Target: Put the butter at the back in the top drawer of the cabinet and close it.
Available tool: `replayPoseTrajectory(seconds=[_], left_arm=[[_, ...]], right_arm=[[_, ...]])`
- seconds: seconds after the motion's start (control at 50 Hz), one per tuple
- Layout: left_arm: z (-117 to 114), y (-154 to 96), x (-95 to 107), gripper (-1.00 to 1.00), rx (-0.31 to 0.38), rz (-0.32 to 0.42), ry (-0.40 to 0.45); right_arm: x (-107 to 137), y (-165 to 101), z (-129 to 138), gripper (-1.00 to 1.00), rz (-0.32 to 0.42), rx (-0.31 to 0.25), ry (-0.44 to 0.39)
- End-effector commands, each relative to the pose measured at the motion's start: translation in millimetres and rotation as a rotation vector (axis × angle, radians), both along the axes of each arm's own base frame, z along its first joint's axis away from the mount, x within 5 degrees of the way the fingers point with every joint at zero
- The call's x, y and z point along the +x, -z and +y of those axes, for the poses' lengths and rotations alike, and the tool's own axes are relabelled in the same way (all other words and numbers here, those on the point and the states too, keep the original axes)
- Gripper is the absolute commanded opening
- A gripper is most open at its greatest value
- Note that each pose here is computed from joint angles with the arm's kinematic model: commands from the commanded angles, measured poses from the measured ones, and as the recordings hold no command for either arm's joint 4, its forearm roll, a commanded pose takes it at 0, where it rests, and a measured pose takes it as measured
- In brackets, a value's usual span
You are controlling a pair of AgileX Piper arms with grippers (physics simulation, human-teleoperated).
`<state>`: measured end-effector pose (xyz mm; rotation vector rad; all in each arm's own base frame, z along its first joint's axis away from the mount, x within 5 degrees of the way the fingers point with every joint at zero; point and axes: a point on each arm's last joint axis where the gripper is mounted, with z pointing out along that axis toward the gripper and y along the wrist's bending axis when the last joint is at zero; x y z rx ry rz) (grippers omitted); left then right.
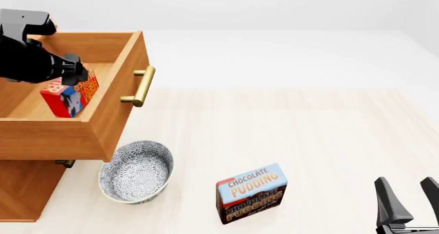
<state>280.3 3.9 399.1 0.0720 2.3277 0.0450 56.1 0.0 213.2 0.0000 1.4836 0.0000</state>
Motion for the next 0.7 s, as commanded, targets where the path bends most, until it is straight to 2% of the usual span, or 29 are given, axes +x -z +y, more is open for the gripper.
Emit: replayPoseTrajectory(seconds=[0.02, 0.14, 0.2, 0.56, 0.62, 0.7], left_arm=[[-12.5, -35.9, -17.5, 1.00, -0.030, -0.060, 0.020], [-19.9, -65.1, -36.5, 1.00, -0.034, -0.122, 0.053], [-20.8, -67.1, -38.2, 1.00, -0.033, -0.126, 0.059], [-25.6, -99.7, -77.1, 1.00, -0.033, -0.212, 0.102], [-25.6, -99.7, -77.1, 1.00, -0.033, -0.212, 0.102], [-31.2, -104.9, -84.3, 1.00, -0.037, -0.236, 0.135]], right_arm=[[0.0, 0.0, 0.0, 1.00, 0.000, 0.000, 0.000], [0.0, 0.0, 0.0, 1.00, 0.000, 0.000, 0.000], [0.0, 0.0, 0.0, 1.00, 0.000, 0.000, 0.000], [0.0, 0.0, 0.0, 1.00, 0.000, 0.000, 0.000], [0.0, 0.0, 0.0, 1.00, 0.000, 0.000, 0.000], [0.0, 0.0, 0.0, 1.00, 0.000, 0.000, 0.000]])
